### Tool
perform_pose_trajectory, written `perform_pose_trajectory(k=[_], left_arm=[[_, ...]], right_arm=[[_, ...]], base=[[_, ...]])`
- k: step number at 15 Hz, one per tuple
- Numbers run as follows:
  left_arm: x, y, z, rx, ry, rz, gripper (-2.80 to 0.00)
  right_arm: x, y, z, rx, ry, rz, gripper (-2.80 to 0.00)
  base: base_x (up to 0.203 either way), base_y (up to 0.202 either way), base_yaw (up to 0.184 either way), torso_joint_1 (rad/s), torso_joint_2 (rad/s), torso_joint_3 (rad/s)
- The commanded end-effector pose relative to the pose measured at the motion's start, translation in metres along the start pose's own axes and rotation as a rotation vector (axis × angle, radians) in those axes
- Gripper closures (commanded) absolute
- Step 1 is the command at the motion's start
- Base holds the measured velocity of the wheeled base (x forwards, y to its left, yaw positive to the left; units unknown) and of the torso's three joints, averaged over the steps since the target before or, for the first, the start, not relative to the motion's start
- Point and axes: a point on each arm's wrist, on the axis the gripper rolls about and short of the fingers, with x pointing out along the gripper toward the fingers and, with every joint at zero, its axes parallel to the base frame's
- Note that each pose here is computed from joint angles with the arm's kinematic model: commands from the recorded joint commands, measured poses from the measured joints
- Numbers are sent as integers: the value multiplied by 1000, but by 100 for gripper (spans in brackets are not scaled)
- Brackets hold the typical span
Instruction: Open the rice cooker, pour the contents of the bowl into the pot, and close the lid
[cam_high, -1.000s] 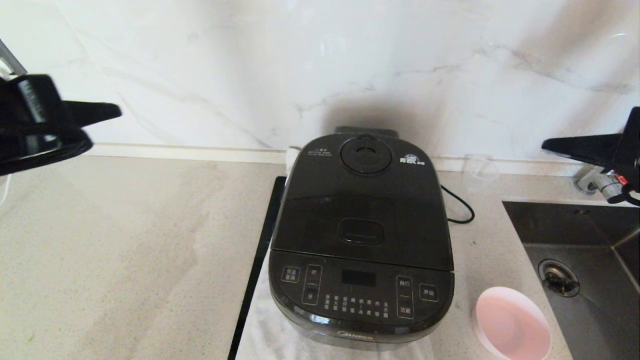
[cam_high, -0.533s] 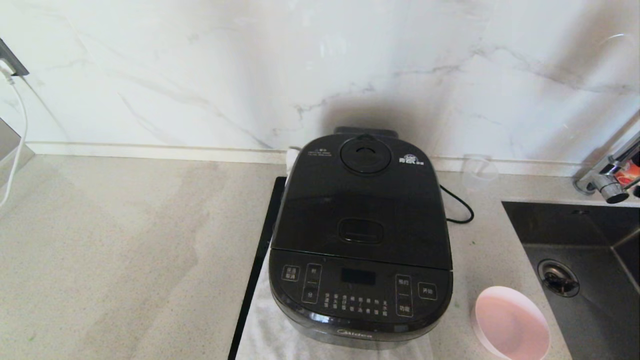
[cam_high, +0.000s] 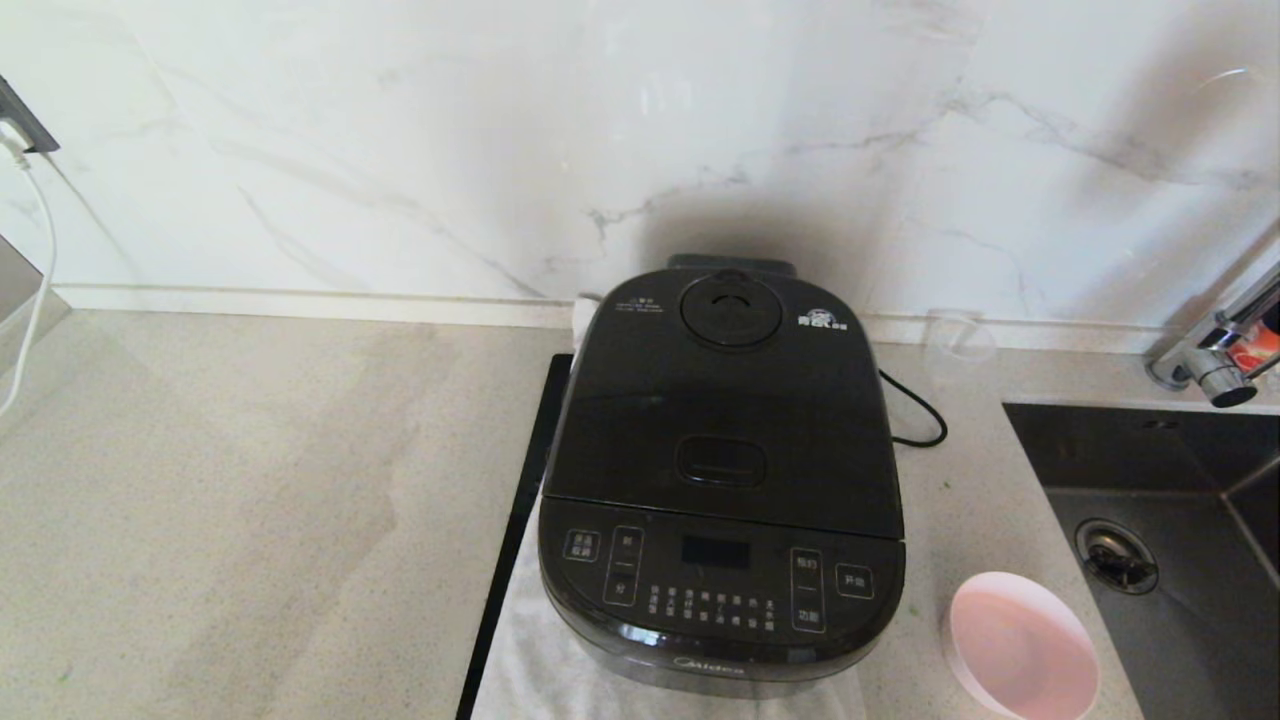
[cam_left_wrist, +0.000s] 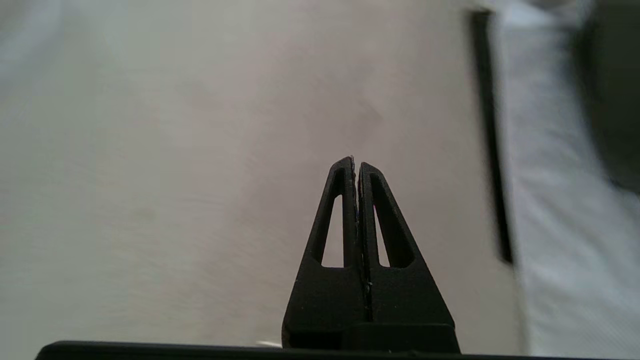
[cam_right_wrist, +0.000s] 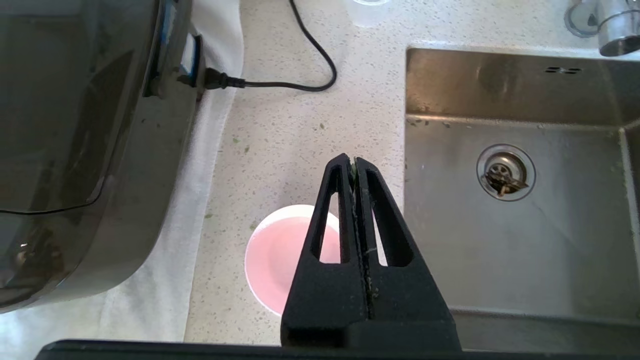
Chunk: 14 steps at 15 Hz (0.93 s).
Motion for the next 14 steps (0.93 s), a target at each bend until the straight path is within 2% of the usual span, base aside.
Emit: perform_pose_trajectory(k=[1, 5, 7, 10, 14], left_arm=[[2, -3, -18, -9, 23, -76, 0], [3, -3, -18, -18, 11, -71, 0], [3, -3, -18, -26, 11, -71, 0], [3, -3, -18, -26, 11, -71, 0], [3, -3, -18, -26, 11, -71, 0]], right_arm=[[0, 6, 3, -8, 1, 58, 0], [-5, 33, 8, 27, 52, 292, 0], [-8, 43, 16, 71, 121, 438, 0], [-6, 55, 19, 53, 284, 635, 0], [24, 85, 18, 66, 433, 712, 0]], base=[[0, 0, 0, 0, 0, 0], [0, 0, 0, 0, 0, 0], [0, 0, 0, 0, 0, 0], [0, 0, 0, 0, 0, 0], [0, 0, 0, 0, 0, 0]])
